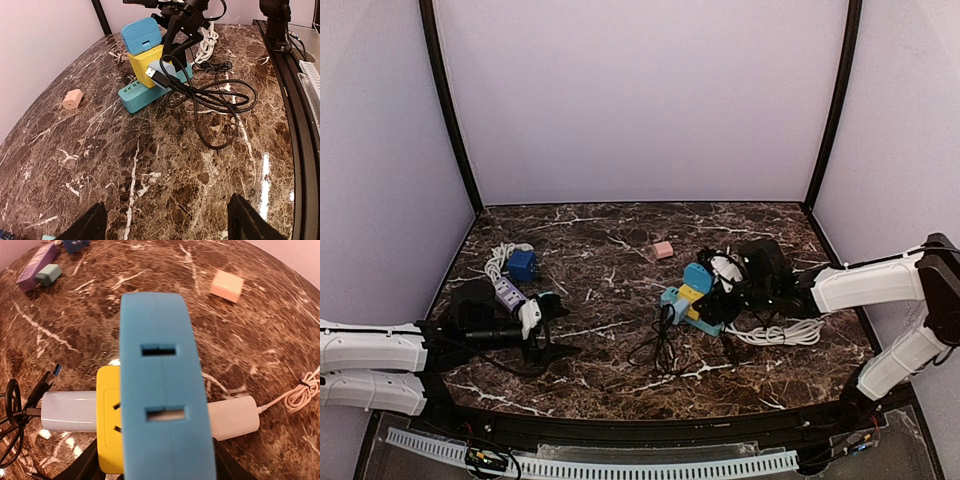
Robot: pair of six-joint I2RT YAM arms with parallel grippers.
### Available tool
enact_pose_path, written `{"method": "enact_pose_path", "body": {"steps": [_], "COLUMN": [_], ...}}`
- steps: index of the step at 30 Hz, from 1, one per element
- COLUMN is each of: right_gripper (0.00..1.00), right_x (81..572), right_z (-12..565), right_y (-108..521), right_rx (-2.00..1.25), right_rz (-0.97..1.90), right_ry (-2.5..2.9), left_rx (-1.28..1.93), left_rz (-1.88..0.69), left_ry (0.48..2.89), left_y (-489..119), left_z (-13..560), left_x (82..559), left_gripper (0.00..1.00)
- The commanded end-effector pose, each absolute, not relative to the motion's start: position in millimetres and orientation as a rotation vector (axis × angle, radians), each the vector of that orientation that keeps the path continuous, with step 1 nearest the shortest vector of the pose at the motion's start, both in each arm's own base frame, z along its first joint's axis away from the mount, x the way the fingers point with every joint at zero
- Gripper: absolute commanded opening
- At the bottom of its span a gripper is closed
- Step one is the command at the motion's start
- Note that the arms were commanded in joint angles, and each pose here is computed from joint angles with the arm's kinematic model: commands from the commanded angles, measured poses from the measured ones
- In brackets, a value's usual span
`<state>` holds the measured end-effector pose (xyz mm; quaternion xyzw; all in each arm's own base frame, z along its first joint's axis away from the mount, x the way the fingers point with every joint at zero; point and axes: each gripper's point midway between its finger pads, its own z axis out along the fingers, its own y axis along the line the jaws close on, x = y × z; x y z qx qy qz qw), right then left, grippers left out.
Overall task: Insert the plug
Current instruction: Move the socket to the center of the board.
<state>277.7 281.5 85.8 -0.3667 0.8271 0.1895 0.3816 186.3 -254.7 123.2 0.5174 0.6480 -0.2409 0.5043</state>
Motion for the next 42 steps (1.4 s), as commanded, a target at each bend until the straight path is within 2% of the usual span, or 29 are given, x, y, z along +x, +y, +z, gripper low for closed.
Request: {"method": "enact_pose_path", "body": {"steps": [1, 9, 18, 21, 25, 26, 29, 30, 31, 32, 33, 34, 35, 38, 42], "right_gripper": [0.0, 0.0, 0.01, 0.12, 0.5, 0.53, 0.76, 0.88, 0.97, 0.98, 0.99, 0.99, 0.99, 0.99, 0.99], "right_x": [299, 355, 435, 452, 460, 461, 459, 457, 456, 454, 452, 450, 448, 440, 430], "right_z": [59, 61, 49, 44, 54, 58, 77, 86, 90, 94, 96, 100, 101, 110, 124], "right_y": [211, 139, 103, 106, 114, 114, 123, 125, 128, 130, 131, 133, 135, 138, 143], "right_rx": [-0.583, -0.189, 0.008, -0.011, -0.028, -0.029, -0.08, -0.094, -0.111, -0.124, -0.135, -0.147, -0.156, -0.188, -0.246], "right_rz": [0.242, 0.009, -0.042, -0.054, -0.021, -0.015, 0.037, 0.05, 0.061, 0.069, 0.073, 0.081, 0.087, 0.099, 0.133], "right_ry": [2.342, 2.387, 2.407, 2.41, 2.4, 2.39, 2.35, 2.333, 2.326, 2.319, 2.317, 2.311, 2.314, 2.305, 2.276], "left_rx": [1.091, 0.491, 0.232, 0.208, 0.22, 0.218, 0.41, 0.448, 0.591, 0.65, 0.861, 0.964, 1.231, 1.755, 2.147], "left_rz": [-0.533, -0.345, -0.265, -0.24, -0.222, -0.21, -0.191, -0.169, -0.167, -0.158, -0.195, -0.184, -0.226, -0.259, -0.264], "left_ry": [1.618, 1.773, 1.86, 1.85, 1.811, 1.806, 1.834, 1.825, 1.871, 1.87, 1.926, 1.887, 1.908, 1.829, 1.859], "left_y": [-242, -166, -110, -99, -89, -85, -93, -91, -98, -97, -107, -110, -117, -113, -88], "left_z": [131, 169, 158, 163, 180, 184, 184, 195, 179, 190, 166, 182, 156, 149, 124], "left_x": [203, 278, 288, 289, 295, 298, 296, 299, 293, 296, 281, 281, 256, 218, 236], "left_gripper": [0.74, 0.74, 0.72, 0.72, 0.72, 0.72, 0.74, 0.74, 0.75, 0.75, 0.75, 0.75, 0.75, 0.74, 0.68]}}
